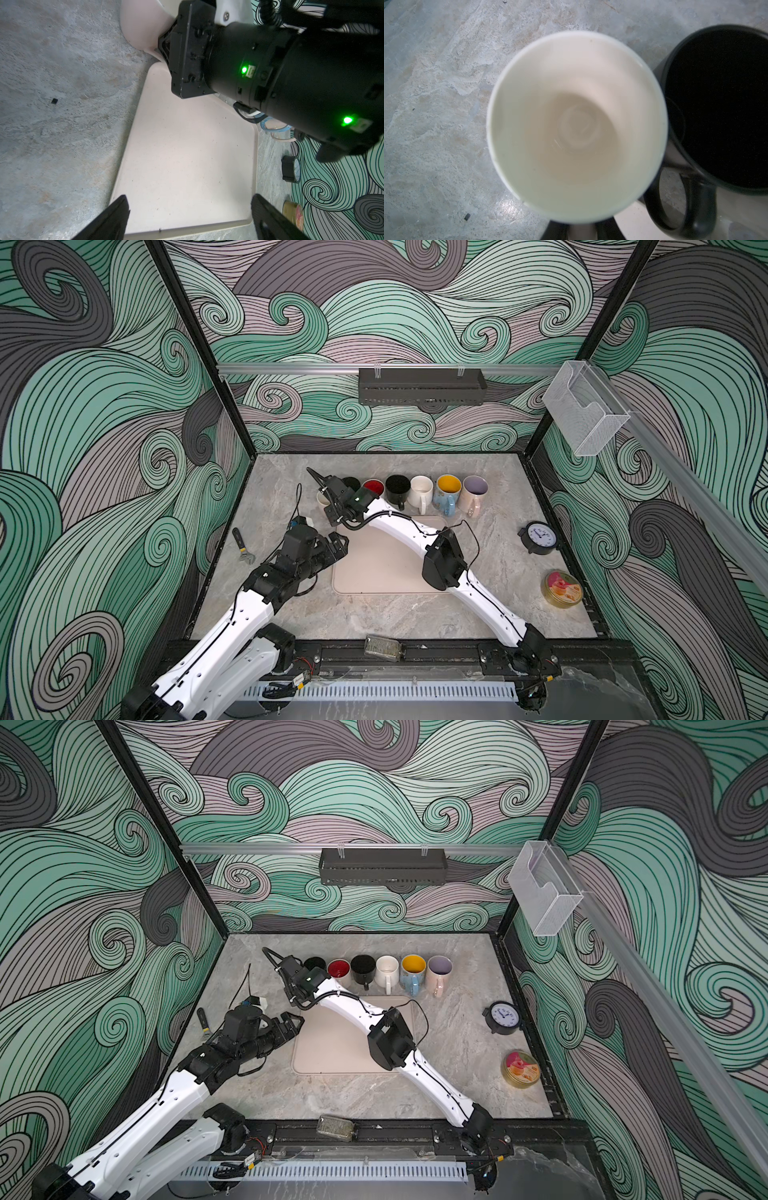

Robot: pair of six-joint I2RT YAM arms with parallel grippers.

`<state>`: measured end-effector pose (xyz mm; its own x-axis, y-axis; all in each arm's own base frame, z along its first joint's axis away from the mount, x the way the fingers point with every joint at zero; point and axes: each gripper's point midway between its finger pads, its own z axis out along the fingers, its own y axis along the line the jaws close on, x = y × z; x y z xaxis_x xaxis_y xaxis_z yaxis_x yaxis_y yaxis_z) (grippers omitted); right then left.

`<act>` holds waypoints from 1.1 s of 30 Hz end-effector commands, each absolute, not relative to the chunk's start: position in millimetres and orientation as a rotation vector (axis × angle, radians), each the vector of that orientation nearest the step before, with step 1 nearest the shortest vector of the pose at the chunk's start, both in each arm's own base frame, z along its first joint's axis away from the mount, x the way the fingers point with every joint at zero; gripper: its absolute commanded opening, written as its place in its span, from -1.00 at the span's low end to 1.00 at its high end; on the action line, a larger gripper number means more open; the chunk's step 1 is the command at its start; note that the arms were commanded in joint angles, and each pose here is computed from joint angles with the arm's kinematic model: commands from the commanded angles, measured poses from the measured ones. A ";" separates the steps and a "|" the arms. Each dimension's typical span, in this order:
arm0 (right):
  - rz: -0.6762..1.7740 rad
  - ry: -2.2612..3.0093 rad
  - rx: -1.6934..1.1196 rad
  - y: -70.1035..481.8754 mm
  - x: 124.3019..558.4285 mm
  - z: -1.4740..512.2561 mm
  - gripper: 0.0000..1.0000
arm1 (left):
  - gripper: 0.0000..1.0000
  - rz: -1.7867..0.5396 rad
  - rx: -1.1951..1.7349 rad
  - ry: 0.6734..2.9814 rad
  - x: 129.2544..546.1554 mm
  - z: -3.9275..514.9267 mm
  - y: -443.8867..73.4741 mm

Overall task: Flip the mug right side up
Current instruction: 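Lower the pink mug upright at the row's near end with the right gripper, then open the right gripper and raise it off the pink mug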

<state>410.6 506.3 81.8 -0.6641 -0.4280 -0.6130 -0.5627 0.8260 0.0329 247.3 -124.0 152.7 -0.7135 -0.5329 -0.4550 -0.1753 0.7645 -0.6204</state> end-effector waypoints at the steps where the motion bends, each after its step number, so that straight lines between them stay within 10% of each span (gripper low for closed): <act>1: 0.279 2.366 -0.686 504.6 421.4 88.9 -0.50 | 0.87 -0.739 -0.491 2.314 247.5 155.6 -126.9; 33: 0.246 2.181 -0.647 435.6 391.3 232.4 -0.04 | 0.96 -0.502 -0.437 2.194 266.7 177.3 -97.8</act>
